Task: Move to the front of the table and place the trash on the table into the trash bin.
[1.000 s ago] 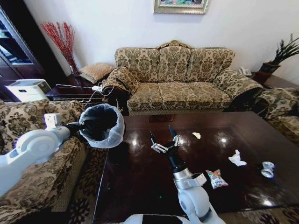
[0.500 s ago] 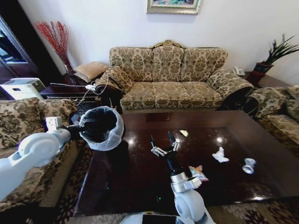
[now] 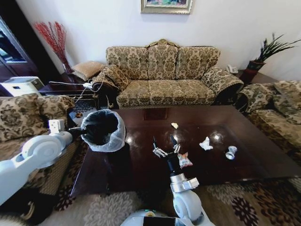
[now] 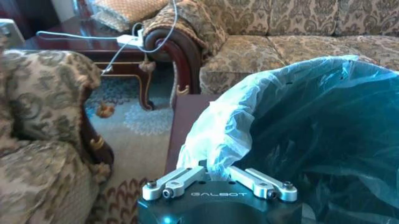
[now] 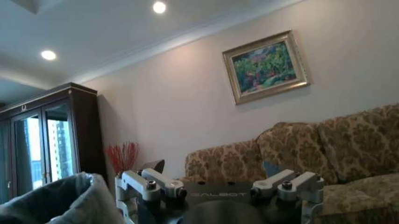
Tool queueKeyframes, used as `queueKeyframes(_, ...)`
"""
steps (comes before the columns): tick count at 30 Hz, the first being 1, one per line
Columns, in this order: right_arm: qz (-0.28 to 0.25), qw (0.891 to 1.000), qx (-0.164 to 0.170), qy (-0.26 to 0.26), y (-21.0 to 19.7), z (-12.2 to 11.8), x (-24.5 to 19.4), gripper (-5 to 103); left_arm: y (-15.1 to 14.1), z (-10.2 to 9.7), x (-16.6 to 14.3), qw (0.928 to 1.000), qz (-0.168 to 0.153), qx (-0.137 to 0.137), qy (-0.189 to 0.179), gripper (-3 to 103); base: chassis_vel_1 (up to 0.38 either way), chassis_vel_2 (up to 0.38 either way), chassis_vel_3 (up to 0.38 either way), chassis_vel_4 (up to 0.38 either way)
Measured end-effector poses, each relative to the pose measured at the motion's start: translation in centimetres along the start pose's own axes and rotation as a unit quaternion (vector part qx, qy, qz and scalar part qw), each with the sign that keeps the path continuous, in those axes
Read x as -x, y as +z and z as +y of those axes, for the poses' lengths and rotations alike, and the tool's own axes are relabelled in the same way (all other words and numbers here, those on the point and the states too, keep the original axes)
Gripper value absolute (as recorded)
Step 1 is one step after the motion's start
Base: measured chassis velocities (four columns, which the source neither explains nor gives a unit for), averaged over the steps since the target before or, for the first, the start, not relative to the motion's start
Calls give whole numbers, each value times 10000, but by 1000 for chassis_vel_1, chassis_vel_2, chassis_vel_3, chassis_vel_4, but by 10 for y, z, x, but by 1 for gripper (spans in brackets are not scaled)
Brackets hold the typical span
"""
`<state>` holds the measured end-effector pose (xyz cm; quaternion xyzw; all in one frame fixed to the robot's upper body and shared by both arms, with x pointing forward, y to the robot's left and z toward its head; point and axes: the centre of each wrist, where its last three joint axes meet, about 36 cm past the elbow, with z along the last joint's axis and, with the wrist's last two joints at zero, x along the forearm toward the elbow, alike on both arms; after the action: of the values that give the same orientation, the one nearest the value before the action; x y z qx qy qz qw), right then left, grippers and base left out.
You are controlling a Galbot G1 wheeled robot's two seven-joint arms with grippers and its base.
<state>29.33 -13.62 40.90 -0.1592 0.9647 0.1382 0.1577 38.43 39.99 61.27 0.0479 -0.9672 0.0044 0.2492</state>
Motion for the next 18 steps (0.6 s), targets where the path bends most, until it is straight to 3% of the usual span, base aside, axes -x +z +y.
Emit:
queueKeyframes(5,4,10000,17,33,0,-4,3,100,1,1,1,10000,9,-5,-15,0,155,-232,-132,251)
queueKeyframes(11,152,9995,-35,267,7,-2,-1,100,0,2,2,10000,5,-10,-11,0,6,-230,-25,184)
queueKeyframes(13,683,9941,-163,828,8,-5,-4,100,-1,2,1,10000,-5,-10,-13,0,-15,-102,21,111)
queueKeyframes(14,683,9941,-163,828,8,-5,-4,100,-1,2,1,10000,-5,-10,-13,0,-19,-68,18,111)
queueKeyframes(17,1430,9774,-294,1531,18,-27,2,100,-2,2,0,10000,-50,-23,9,0,0,0,0,0)
queueKeyframes(18,1430,9774,-294,1531,18,-27,2,100,-2,2,0,10000,-50,-23,9,0,0,0,0,0)
